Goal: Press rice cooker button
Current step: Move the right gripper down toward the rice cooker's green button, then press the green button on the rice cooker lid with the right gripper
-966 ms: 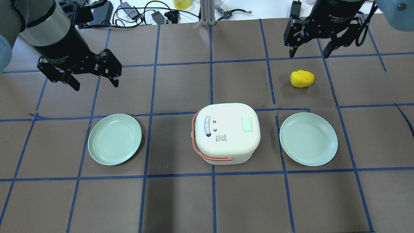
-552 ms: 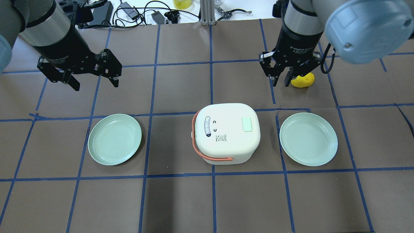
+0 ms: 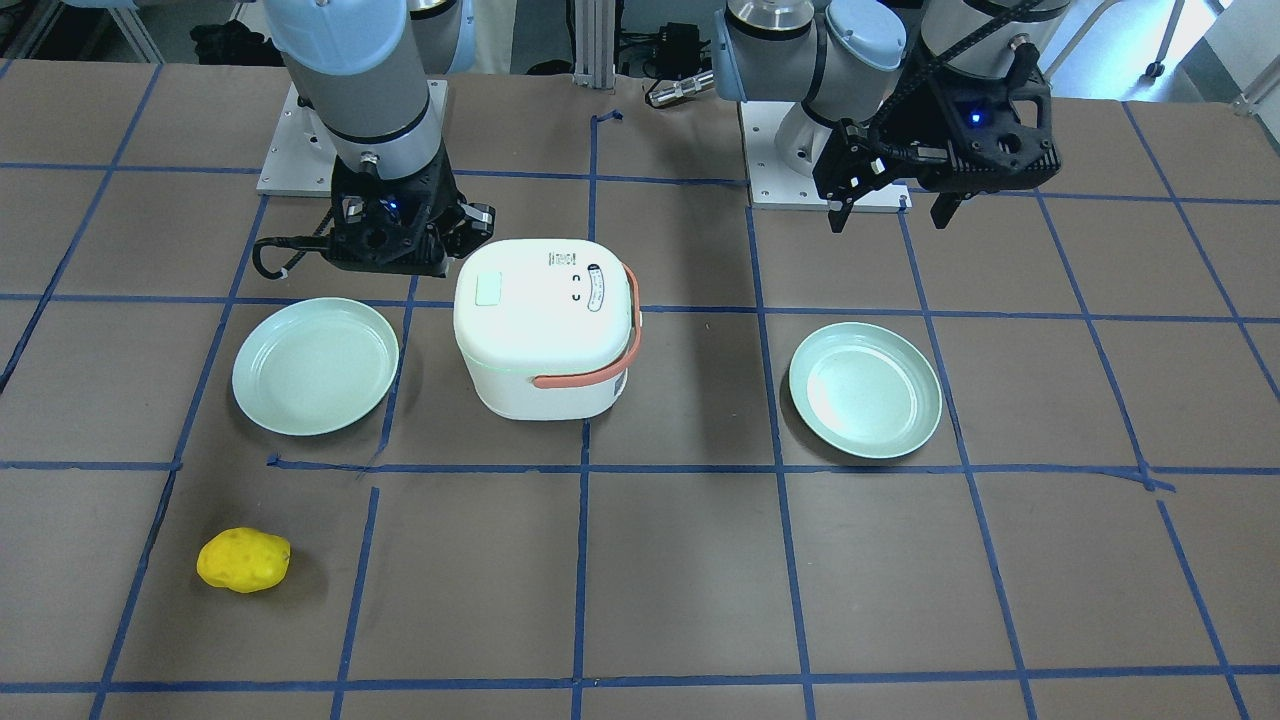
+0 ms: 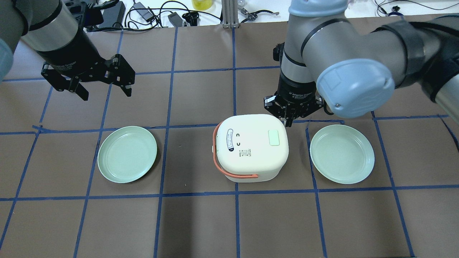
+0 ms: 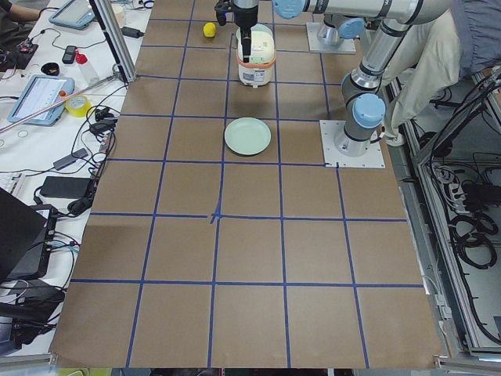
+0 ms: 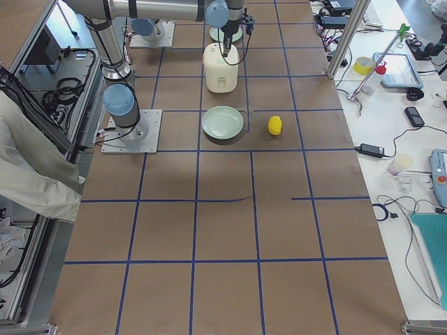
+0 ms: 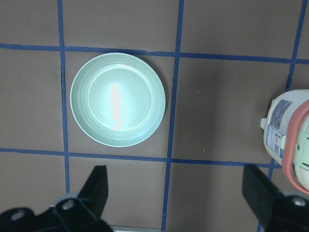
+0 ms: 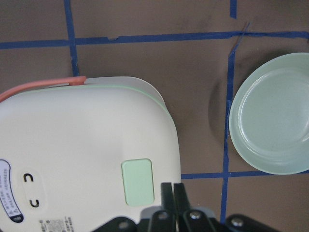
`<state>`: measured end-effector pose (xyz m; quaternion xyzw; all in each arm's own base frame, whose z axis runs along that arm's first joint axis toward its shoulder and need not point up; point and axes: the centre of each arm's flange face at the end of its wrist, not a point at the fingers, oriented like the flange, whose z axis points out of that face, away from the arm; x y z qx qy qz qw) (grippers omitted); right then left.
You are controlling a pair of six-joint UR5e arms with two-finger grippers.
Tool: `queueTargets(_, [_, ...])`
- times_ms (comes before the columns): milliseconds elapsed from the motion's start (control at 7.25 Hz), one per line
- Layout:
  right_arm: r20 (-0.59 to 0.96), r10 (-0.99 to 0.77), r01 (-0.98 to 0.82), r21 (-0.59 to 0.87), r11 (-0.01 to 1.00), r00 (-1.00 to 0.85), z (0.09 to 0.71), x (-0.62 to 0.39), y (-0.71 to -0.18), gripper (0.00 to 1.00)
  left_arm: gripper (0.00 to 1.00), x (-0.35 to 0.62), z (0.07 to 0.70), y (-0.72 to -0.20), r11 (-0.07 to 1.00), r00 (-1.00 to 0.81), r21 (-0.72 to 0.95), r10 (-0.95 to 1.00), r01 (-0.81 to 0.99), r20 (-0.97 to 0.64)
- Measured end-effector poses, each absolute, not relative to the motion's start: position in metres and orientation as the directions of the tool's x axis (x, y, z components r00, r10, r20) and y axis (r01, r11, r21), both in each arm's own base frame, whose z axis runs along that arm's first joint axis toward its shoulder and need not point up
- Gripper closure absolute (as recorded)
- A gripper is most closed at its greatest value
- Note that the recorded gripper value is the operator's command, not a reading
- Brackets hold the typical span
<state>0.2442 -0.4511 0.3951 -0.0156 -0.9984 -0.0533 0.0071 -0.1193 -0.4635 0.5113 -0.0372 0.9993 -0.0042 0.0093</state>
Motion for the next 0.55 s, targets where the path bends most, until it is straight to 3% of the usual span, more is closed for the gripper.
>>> queueTargets(552, [-0.026,0.009,0.006,0.094,0.996,-1.0,0.356,0.263,-0.434,0.83,0.0,-0.119,0.511,-0.464,0.997,-0.997,-0.009,-0.074,-0.074,-0.018])
